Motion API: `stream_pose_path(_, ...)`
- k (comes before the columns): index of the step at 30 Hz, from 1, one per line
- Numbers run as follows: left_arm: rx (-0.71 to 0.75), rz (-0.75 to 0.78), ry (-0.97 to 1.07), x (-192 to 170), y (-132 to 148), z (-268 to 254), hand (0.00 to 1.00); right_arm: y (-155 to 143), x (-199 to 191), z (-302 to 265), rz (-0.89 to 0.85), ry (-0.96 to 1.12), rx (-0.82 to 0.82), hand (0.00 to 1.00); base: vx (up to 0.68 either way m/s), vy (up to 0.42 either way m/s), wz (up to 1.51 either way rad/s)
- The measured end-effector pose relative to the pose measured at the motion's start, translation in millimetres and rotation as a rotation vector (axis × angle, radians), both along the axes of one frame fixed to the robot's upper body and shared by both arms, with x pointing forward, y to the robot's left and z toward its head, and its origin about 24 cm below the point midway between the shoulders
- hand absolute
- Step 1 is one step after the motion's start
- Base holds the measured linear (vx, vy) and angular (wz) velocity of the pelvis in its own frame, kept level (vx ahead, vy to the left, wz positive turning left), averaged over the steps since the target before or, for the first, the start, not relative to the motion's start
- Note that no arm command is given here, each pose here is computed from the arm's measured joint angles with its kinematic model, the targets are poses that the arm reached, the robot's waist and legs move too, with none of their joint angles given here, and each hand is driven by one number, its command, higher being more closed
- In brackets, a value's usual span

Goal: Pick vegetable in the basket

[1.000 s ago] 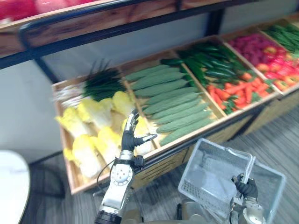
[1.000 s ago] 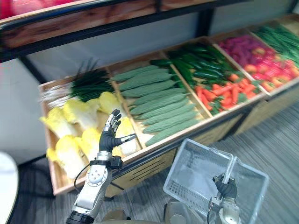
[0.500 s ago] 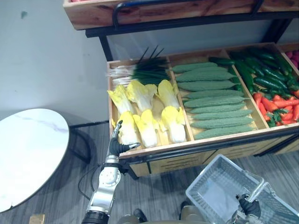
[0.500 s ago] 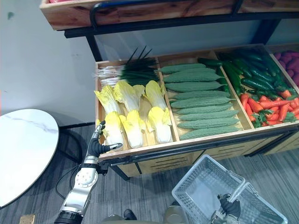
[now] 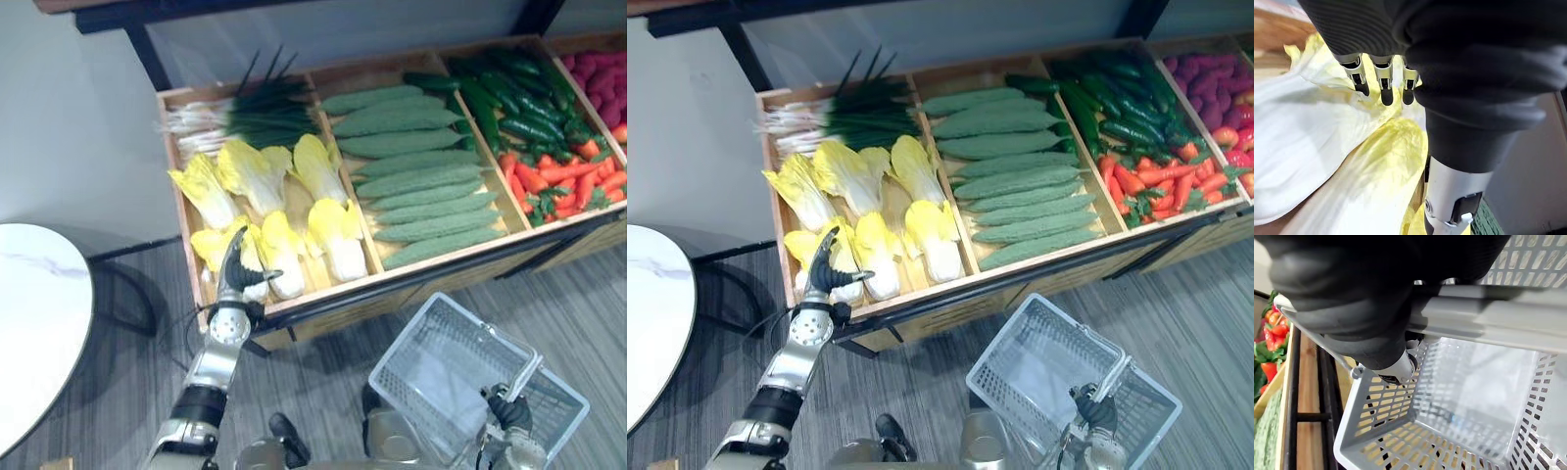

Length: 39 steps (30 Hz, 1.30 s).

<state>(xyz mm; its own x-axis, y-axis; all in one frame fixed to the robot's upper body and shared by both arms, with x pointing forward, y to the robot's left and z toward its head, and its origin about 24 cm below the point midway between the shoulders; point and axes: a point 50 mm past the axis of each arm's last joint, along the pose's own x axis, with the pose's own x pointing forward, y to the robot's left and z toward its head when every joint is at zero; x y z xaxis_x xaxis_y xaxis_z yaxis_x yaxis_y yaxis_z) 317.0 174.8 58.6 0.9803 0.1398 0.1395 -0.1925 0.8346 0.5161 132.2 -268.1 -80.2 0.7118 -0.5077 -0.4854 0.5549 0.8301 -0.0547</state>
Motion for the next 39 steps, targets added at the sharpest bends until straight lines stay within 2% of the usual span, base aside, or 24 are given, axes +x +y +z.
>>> stream_pose_path(13, 0.283, 0.031, -0.021, 36, -4, 26, 0.00, 3, 17, 12, 0.018, -0.085, -0.032, 1.00, -0.04, -0.001, -0.07)
stream_pose_path(14, 0.297, 0.028, -0.024, 37, -5, 28, 1.00, 3, 18, 13, 0.020, -0.092, -0.034, 1.00, -0.09, 0.017, -0.06)
stream_pose_path(24, 0.592, -0.086, -0.054, 63, -32, 63, 1.00, 10, 37, 27, 0.068, -0.180, -0.046, 1.00, -0.01, 0.020, -0.07)
stream_pose_path(29, 0.604, -0.115, -0.035, 62, -35, 61, 1.00, 11, 37, 28, 0.068, -0.183, -0.046, 1.00, 0.09, 0.004, -0.04)
stream_pose_path(37, 0.505, -0.128, -0.100, 45, -34, 59, 1.00, 11, 37, 28, 0.067, -0.182, -0.047, 1.00, -0.01, 0.001, 0.09)
stream_pose_path(39, 0.438, -0.120, -0.141, 36, -33, 59, 1.00, 9, 36, 28, 0.057, -0.182, -0.052, 1.00, 0.00, 0.000, 0.00)
